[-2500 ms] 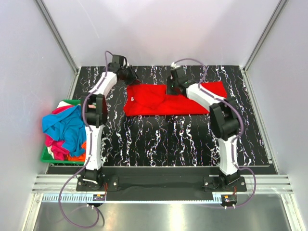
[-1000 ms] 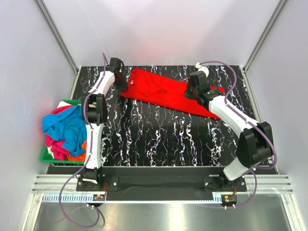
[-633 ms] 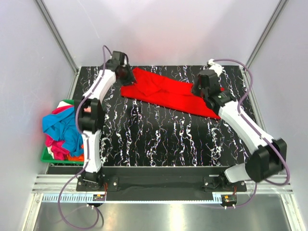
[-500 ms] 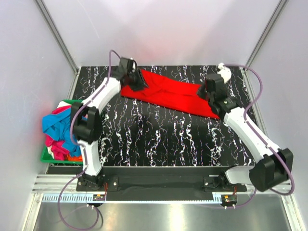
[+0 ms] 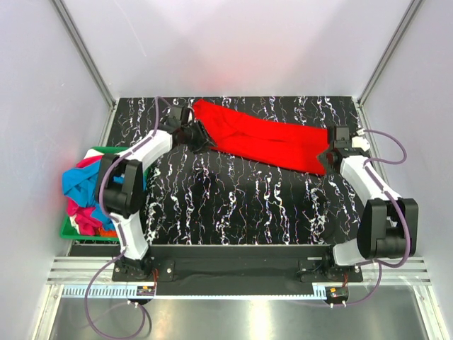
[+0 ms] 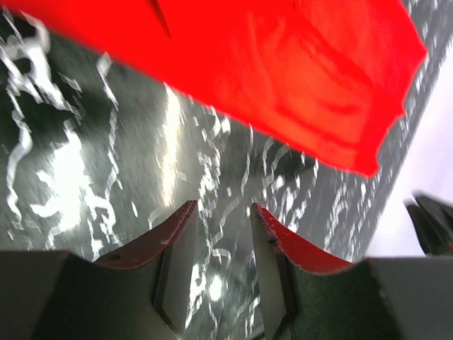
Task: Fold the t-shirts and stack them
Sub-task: Fold the tshirt
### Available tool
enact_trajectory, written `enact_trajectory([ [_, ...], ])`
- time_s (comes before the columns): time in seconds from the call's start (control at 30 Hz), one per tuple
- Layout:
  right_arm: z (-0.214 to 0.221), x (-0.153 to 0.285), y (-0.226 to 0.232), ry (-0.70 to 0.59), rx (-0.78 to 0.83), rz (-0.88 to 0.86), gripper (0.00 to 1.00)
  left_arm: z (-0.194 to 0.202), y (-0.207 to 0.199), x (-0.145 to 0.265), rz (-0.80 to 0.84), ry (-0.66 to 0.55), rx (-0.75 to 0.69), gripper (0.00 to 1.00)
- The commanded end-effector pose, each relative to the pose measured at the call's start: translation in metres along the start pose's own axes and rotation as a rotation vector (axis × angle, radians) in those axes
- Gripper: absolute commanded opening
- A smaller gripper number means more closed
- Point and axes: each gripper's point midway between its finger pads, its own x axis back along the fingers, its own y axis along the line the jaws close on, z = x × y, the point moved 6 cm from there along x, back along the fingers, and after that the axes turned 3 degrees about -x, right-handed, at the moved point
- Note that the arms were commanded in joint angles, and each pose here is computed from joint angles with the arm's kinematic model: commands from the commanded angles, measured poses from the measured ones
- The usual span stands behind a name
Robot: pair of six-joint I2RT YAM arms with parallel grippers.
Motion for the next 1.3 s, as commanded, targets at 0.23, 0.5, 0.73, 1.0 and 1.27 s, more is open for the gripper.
enact_trajectory([
  [0.23,0.000,-0.045,-0.018,0.052,-0.126,0.161,0.42,0.052,-0.019,0.064,0.199,0.074,-0.159,0.42],
  [0.5,0.002,-0.073,-0.011,0.083,-0.140,0.199,0.44,0.058,-0.017,0.082,0.178,0.042,-0.193,0.42],
  [0.73,0.000,-0.075,-0.011,0.071,-0.133,0.200,0.34,0.058,-0.015,0.082,0.162,0.034,-0.189,0.42],
  [1.0,0.018,-0.070,-0.026,0.126,-0.138,0.208,0.00,0.051,-0.009,0.077,0.099,-0.006,-0.172,0.42],
  [1.27,0.044,-0.037,-0.056,0.174,-0.182,0.146,0.00,0.030,0.010,0.034,-0.031,-0.032,-0.097,0.41],
])
